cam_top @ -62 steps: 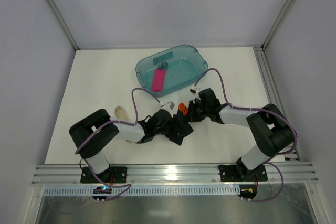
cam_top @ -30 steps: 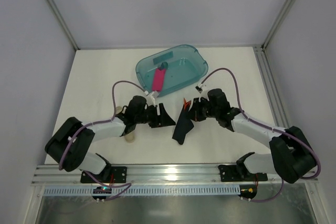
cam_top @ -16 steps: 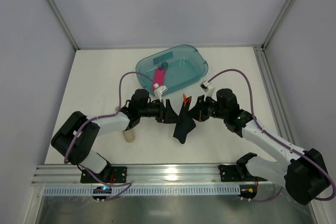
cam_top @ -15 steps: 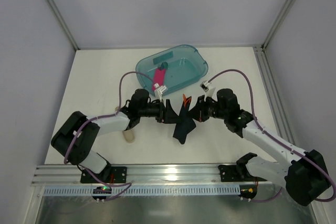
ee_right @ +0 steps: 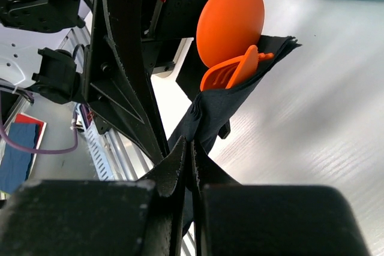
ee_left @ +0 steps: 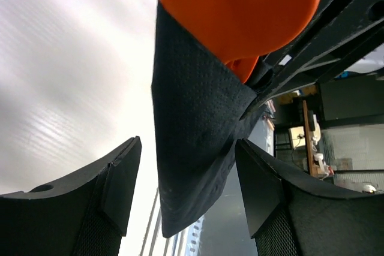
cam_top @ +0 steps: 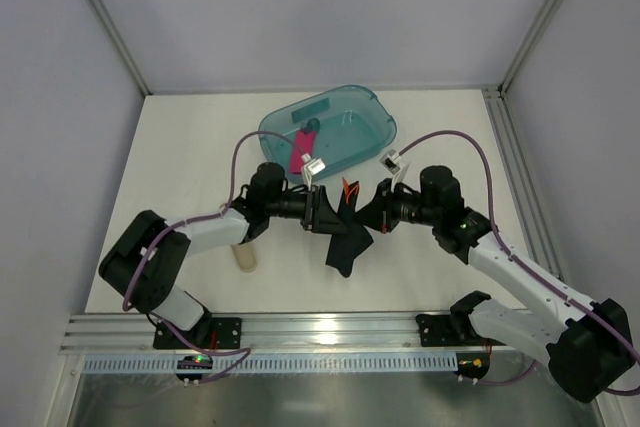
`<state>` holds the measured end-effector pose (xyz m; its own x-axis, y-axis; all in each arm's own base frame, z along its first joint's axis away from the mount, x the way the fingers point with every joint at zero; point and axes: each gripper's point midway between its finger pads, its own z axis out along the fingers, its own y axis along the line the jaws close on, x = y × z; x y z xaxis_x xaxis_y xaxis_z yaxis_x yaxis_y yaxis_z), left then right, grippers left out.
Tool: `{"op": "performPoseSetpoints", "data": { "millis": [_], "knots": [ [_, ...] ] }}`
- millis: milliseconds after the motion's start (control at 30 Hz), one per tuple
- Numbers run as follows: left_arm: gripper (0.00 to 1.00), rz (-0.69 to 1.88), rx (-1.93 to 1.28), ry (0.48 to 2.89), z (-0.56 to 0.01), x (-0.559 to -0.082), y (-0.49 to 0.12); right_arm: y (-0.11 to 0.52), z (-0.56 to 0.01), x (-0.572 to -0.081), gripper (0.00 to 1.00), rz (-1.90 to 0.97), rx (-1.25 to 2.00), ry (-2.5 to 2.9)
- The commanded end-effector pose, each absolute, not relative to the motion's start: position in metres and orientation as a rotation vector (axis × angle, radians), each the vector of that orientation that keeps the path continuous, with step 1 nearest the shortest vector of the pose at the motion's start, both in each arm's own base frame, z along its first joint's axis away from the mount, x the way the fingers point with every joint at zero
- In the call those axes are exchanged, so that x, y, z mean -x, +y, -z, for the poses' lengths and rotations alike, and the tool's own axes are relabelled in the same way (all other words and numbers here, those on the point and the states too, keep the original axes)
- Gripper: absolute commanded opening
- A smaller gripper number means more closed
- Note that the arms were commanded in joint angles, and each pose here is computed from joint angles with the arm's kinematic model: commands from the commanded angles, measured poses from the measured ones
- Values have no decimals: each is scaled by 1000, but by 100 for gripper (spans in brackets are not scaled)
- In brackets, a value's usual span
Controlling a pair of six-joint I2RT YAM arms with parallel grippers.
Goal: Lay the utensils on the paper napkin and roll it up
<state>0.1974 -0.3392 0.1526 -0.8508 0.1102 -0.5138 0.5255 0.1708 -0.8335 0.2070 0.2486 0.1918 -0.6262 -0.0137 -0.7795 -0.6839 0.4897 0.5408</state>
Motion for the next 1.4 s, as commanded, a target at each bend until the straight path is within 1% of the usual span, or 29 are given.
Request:
{"op": "performPoseSetpoints", "data": {
  "millis": [0,100,200,300,333,600,700,767,800,1000,1067,1100,1167,1200,1267,1300,1367],
  "knots": [
    [66,1836,-661,1944,-193,-193,-344,255,-230,-204,4,-1208,623,1874],
    [64,1894,-627,1921,-201,-190,-344,255,-236,-203,4,-1220,620,1853],
    [58,1920,-611,1899,-204,-190,-345,255,-241,-202,4,-1225,621,1839],
    [55,1938,-595,1901,-203,-191,-346,255,-244,-202,4,-1227,617,1831],
    [52,1943,-591,1904,-201,-191,-347,255,-244,-202,4,-1228,616,1832],
    [47,1945,-606,1928,-196,-189,-351,254,-244,-205,4,-1214,599,1836],
    [43,1926,-620,1948,-192,-188,-352,254,-243,-206,4,-1210,597,1839],
    [38,1924,-625,1943,-193,-188,-352,255,-247,-208,4,-1211,600,1814],
    [33,1922,-625,1941,-194,-188,-352,255,-247,-209,4,-1209,597,1814],
    [20,1920,-629,1937,-200,-191,-354,255,-243,-211,4,-1193,591,1832],
    [16,1919,-633,1935,-202,-191,-354,252,-239,-212,7,-1168,577,1862],
    [12,1918,-631,1935,-202,-192,-355,250,-239,-213,12,-1155,568,1866],
    [9,1909,-629,1935,-204,-193,-355,245,-238,-214,16,-1120,554,1888],
    [6,1902,-624,1941,-203,-194,-355,243,-239,-215,23,-1106,544,1892],
    [3,1877,-637,1929,-206,-196,-356,234,-241,-218,29,-1044,492,1915],
    [1,1862,-618,1957,-202,-198,-356,231,-240,-219,34,-1026,468,1928],
    [0,1825,-616,1962,-201,-202,-356,224,-242,-219,39,-992,439,1944]
  ]
}}
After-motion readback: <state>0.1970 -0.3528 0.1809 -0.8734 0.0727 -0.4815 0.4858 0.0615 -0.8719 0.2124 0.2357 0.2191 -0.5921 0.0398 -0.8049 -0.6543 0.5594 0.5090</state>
